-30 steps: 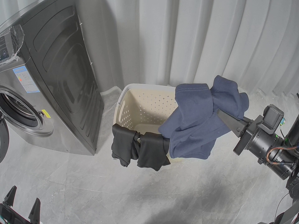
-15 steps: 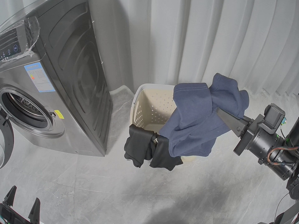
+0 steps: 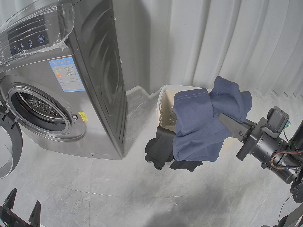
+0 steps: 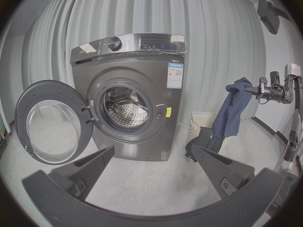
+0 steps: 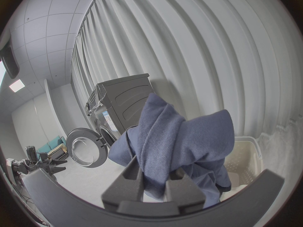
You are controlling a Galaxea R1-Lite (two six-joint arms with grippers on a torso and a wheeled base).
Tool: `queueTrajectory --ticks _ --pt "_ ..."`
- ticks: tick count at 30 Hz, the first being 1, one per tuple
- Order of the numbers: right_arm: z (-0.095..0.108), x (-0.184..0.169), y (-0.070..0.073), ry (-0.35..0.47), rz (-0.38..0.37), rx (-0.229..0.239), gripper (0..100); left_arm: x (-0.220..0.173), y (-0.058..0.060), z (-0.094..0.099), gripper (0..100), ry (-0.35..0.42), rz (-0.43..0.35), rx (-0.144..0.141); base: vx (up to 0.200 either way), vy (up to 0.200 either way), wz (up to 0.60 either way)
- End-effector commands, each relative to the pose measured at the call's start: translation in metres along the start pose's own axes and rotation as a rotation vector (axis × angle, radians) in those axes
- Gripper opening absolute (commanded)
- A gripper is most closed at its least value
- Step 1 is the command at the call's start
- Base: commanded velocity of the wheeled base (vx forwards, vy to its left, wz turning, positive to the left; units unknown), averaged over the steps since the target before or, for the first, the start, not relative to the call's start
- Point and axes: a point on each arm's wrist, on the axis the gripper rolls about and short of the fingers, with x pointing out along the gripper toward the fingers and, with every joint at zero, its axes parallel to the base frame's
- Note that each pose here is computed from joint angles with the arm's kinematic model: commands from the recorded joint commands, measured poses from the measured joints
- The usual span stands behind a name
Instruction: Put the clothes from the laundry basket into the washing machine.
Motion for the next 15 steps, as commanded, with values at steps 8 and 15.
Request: queueTrajectory --ticks 8,15 --pt "-0.0005 0.0003 0.0004 0.002 0.003 0.001 0 0.0002 0.0001 -0.0052 100 0.003 0.000 -0.001 0.000 0.200 0.00" --pt "-0.0008 0.0000 0.0003 0.004 0.004 -0.001 0 0.0002 0.0001 -0.0052 100 0.003 0.000 -0.001 0.000 0.200 0.00"
